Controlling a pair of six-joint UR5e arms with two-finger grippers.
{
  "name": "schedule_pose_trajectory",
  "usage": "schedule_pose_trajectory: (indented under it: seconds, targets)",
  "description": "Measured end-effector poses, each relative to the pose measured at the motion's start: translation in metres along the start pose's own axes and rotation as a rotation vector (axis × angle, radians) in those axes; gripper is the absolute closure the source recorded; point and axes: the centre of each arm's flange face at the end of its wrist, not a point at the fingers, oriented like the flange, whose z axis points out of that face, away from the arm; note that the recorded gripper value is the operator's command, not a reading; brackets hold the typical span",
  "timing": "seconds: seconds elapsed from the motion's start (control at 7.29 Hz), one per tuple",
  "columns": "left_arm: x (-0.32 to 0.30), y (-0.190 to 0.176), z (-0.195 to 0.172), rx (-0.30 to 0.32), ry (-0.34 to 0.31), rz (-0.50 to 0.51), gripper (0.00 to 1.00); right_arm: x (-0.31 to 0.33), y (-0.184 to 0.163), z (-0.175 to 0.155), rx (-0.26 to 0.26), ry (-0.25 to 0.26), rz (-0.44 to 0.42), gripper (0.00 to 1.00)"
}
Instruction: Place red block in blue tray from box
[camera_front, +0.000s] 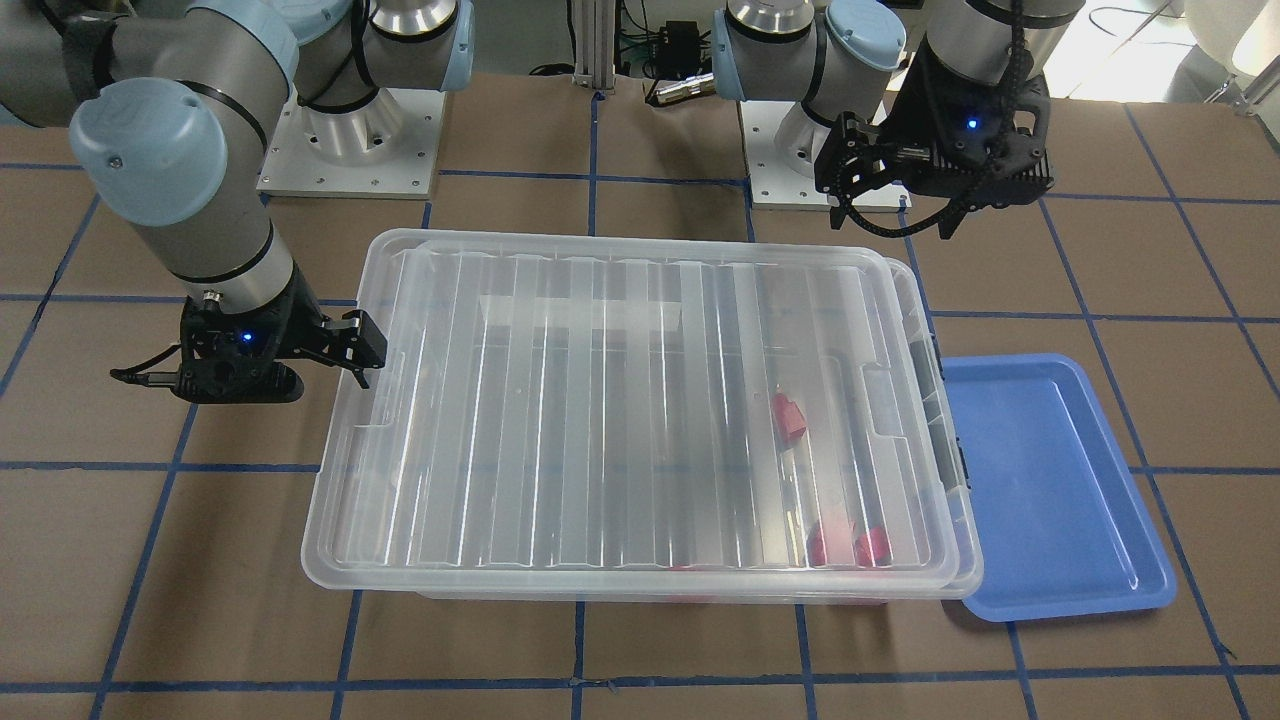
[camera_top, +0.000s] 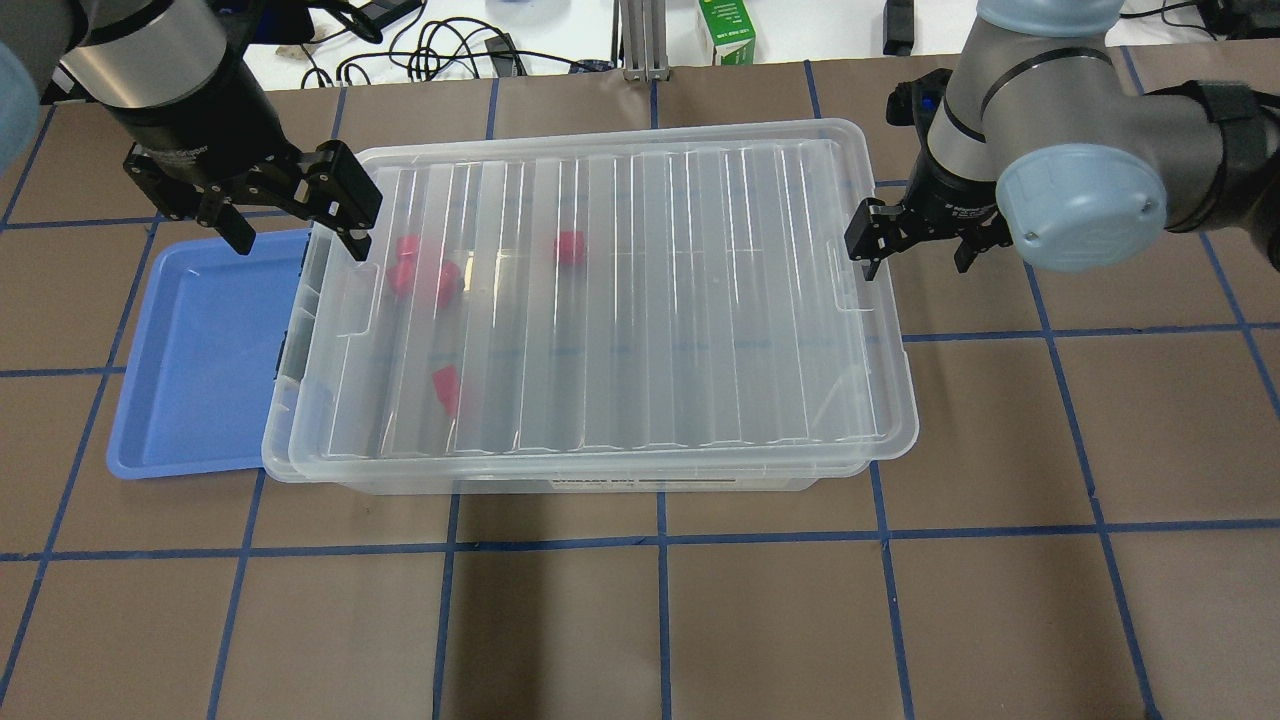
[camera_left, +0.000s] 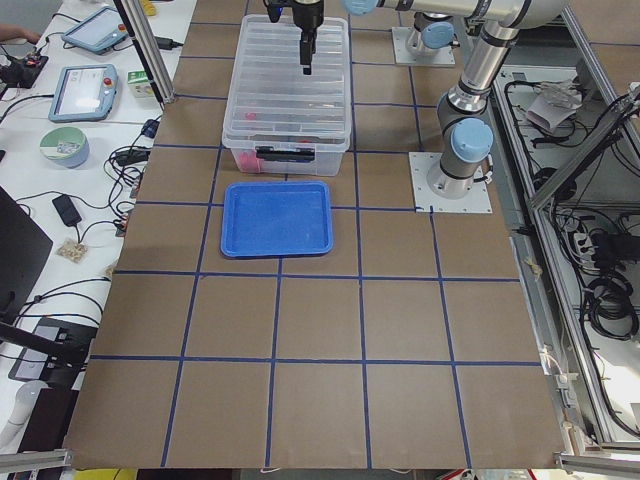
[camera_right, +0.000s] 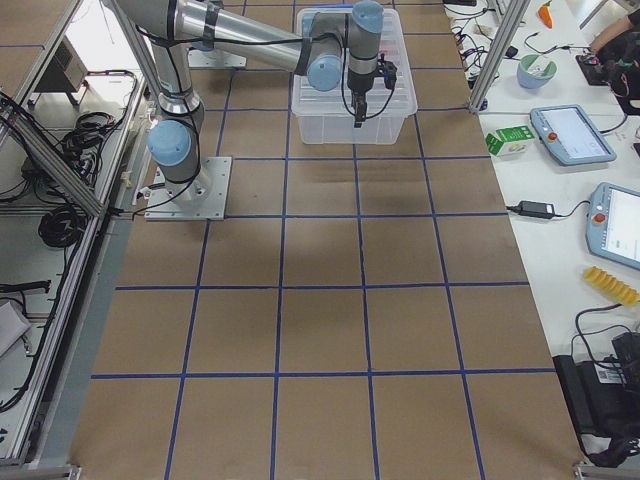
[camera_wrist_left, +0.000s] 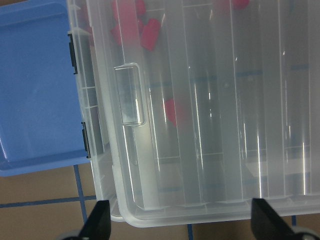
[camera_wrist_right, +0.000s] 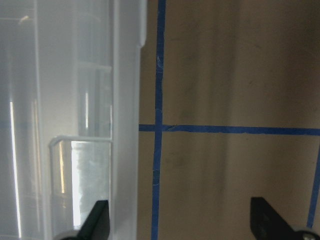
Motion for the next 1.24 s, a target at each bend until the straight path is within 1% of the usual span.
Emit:
schedule_pose_trajectory:
  seconds: [0.14,0.41,0.82,0.96,1.24]
  targets:
    - [0.000,0.000,0.001,-0.001,0.001,-0.002,0.00,0.005,0.000,0.004,-0.007,0.013,-0.008,0.00]
    - [-0.002,-0.002,-0.003,0.006,0.000,-0.003,0.00,0.019,-0.004,0.007,-0.012,0.061,-0.057,0.00]
    - [0.002,-0.005,0.001,0.007,0.033,-0.007,0.00,0.062,-0.008,0.007,-0.019,0.113,-0.071,0.00]
    - [0.004,-0.006,0.003,0.008,0.044,-0.009,0.00,0.081,-0.008,0.007,-0.025,0.123,-0.065,0.00]
    - [0.005,-0.011,0.015,-0.006,0.059,-0.017,0.00,0.117,-0.008,0.006,-0.032,0.126,-0.047,0.00]
